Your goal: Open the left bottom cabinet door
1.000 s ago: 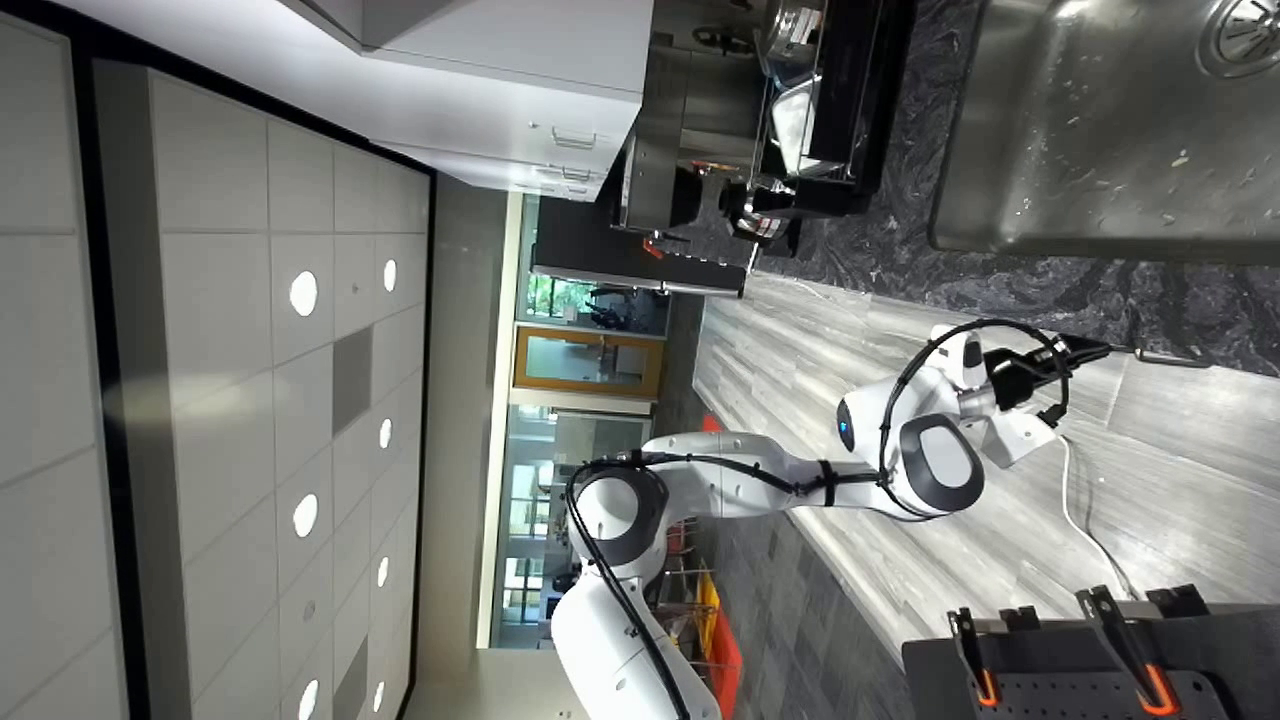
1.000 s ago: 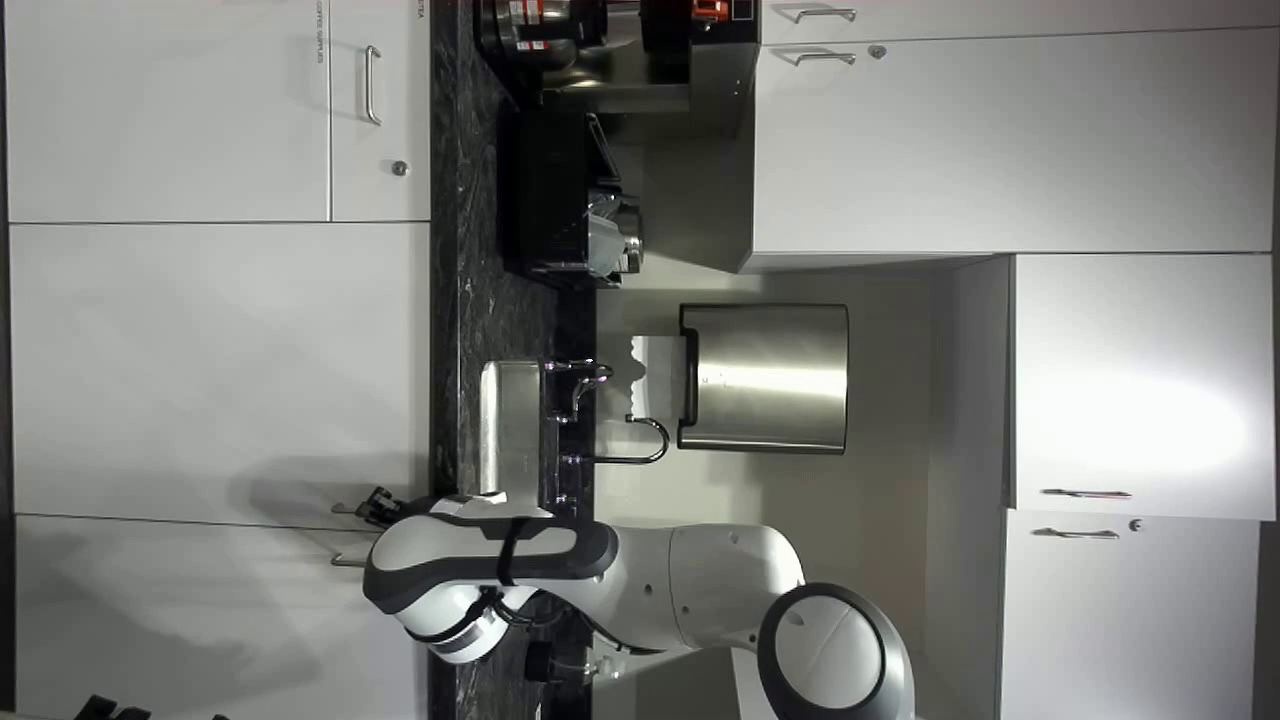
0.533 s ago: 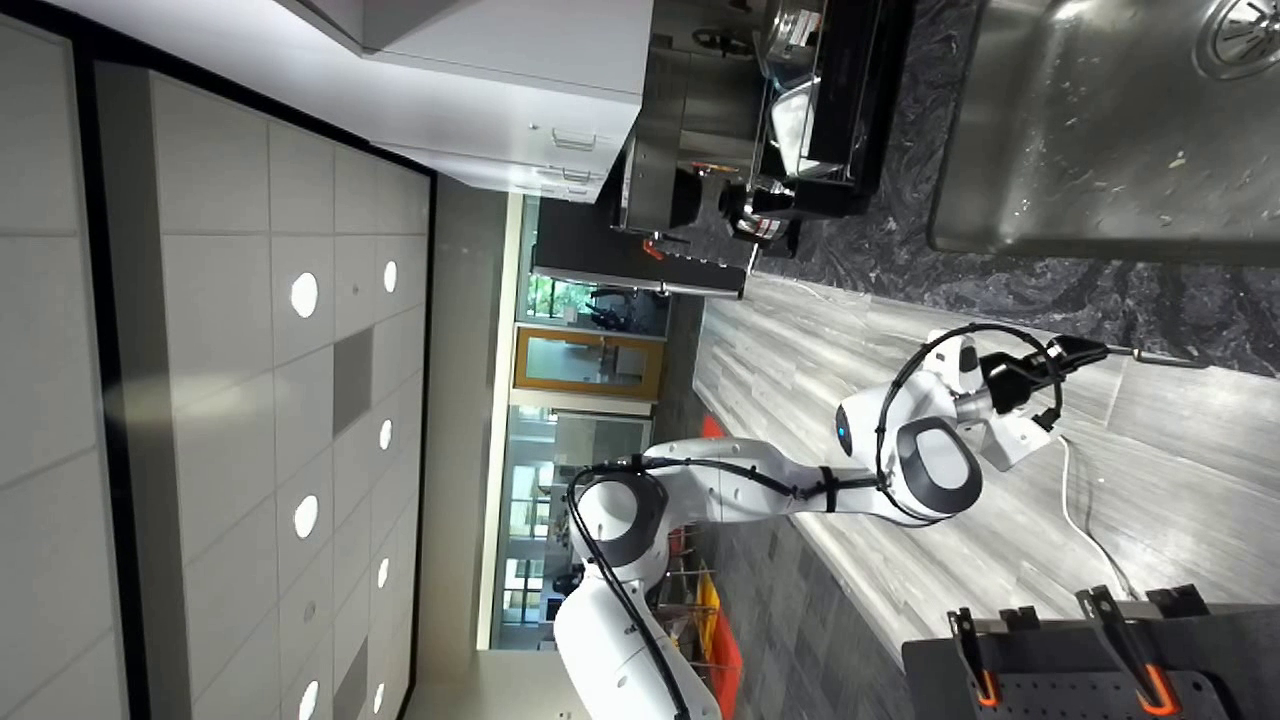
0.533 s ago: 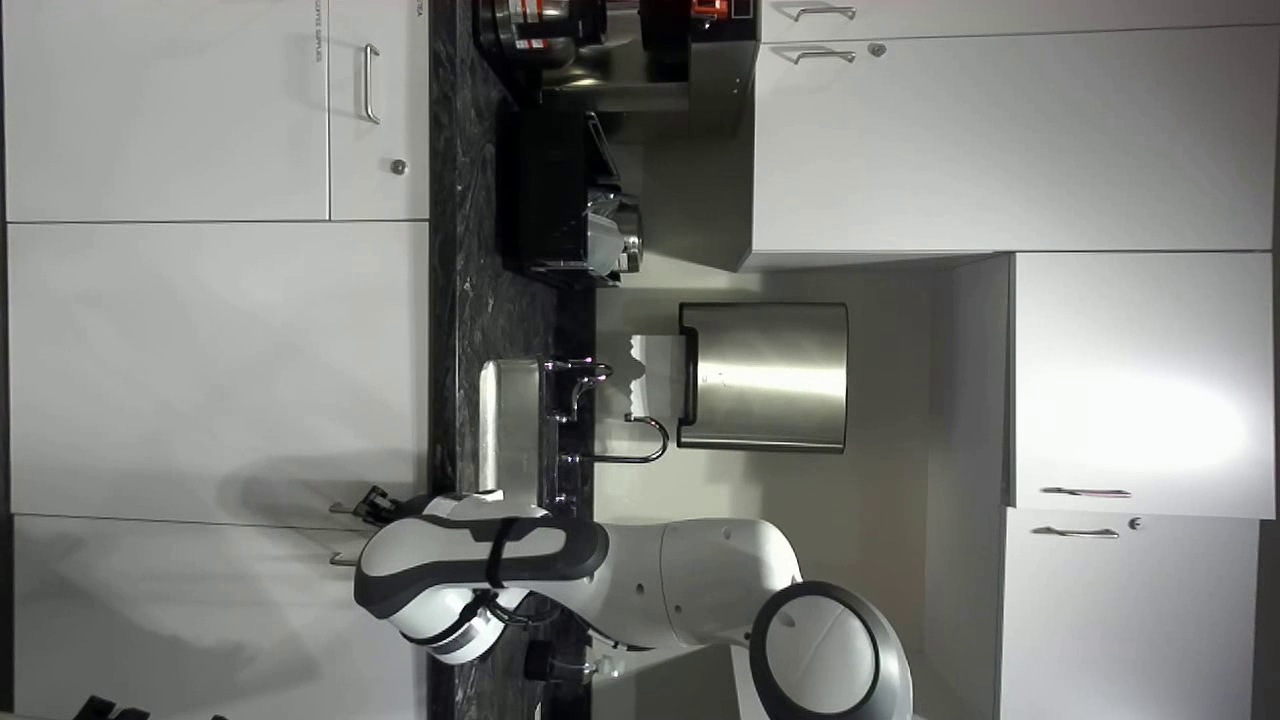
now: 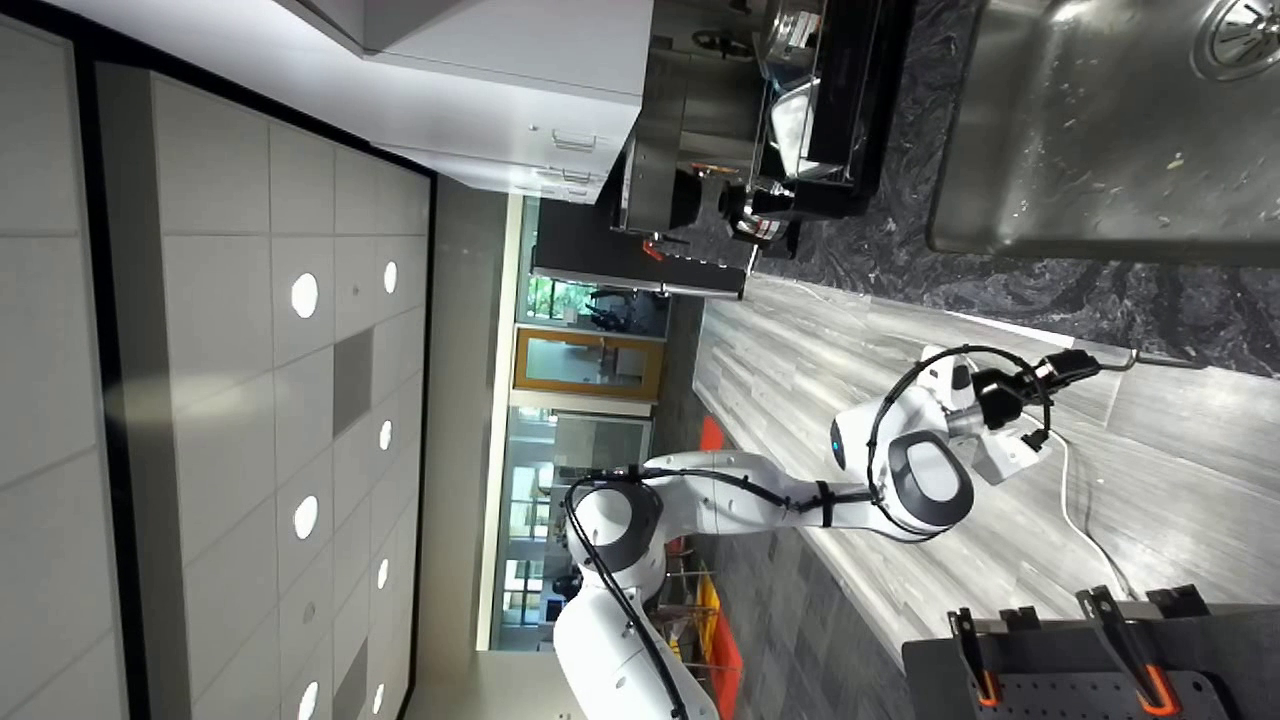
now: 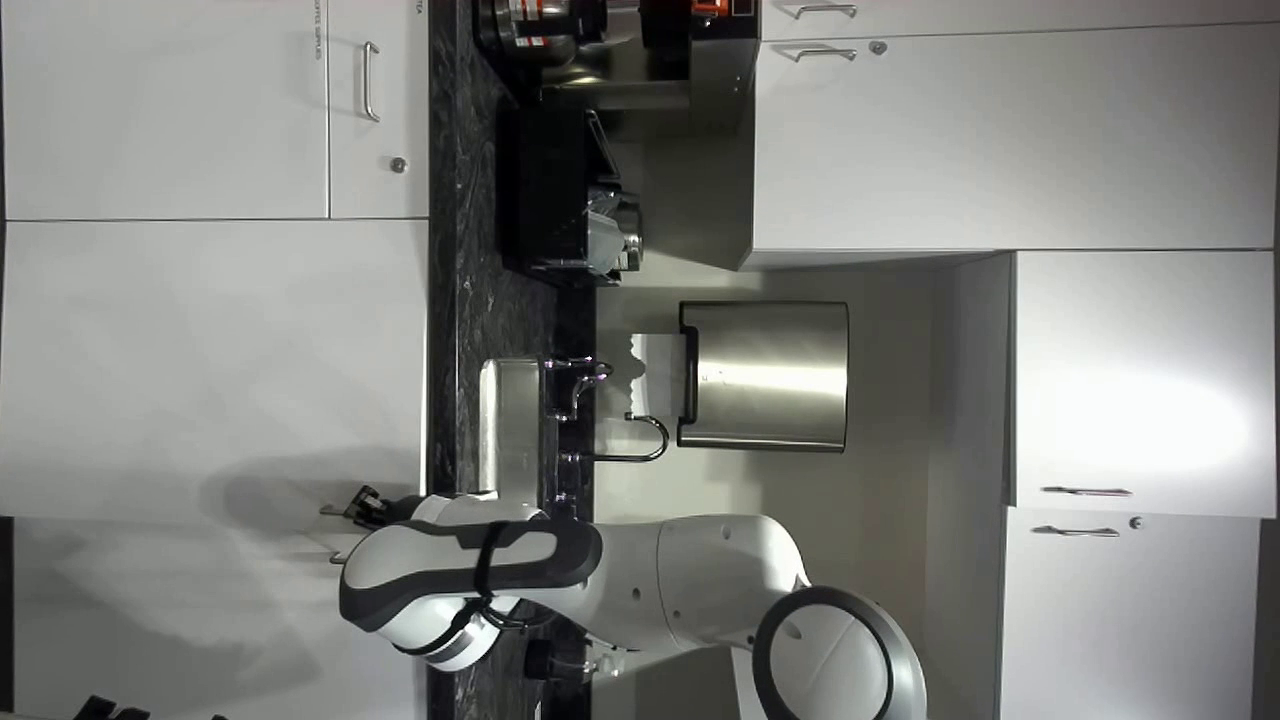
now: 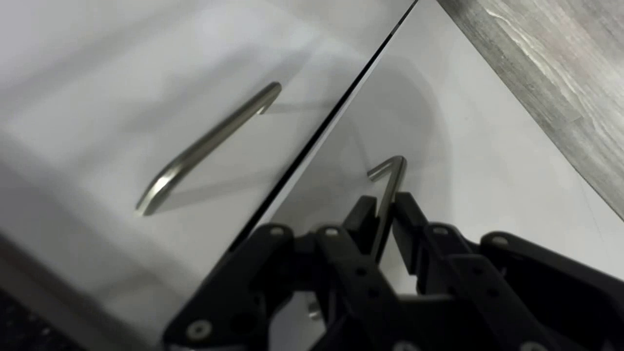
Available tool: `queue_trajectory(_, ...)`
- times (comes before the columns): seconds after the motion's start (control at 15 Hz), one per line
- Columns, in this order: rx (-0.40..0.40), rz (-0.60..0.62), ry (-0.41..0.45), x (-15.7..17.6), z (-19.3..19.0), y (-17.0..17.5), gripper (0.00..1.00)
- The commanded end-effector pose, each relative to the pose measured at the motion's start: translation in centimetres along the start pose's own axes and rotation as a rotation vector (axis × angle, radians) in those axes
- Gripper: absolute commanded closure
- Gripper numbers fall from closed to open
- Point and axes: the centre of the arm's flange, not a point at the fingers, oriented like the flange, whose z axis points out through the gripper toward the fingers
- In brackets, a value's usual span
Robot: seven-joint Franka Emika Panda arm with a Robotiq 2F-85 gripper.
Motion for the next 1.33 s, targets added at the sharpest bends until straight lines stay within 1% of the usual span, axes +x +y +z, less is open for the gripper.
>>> queue_trajectory(0.0, 0.021, -0.137, 0.035, 1.4, -2.2, -6.7, 0.96)
queue_trajectory(0.4, -0.025, -0.081, 0.009, 1.4, -3.8, -10.6, 0.96)
queue_trajectory(0.87, -0.07, 0.009, -0.051, 2.3, -6.5, -15.8, 0.96)
queue_trajectory(1.27, -0.099, 0.089, -0.092, 1.7, -8.7, -19.0, 0.96)
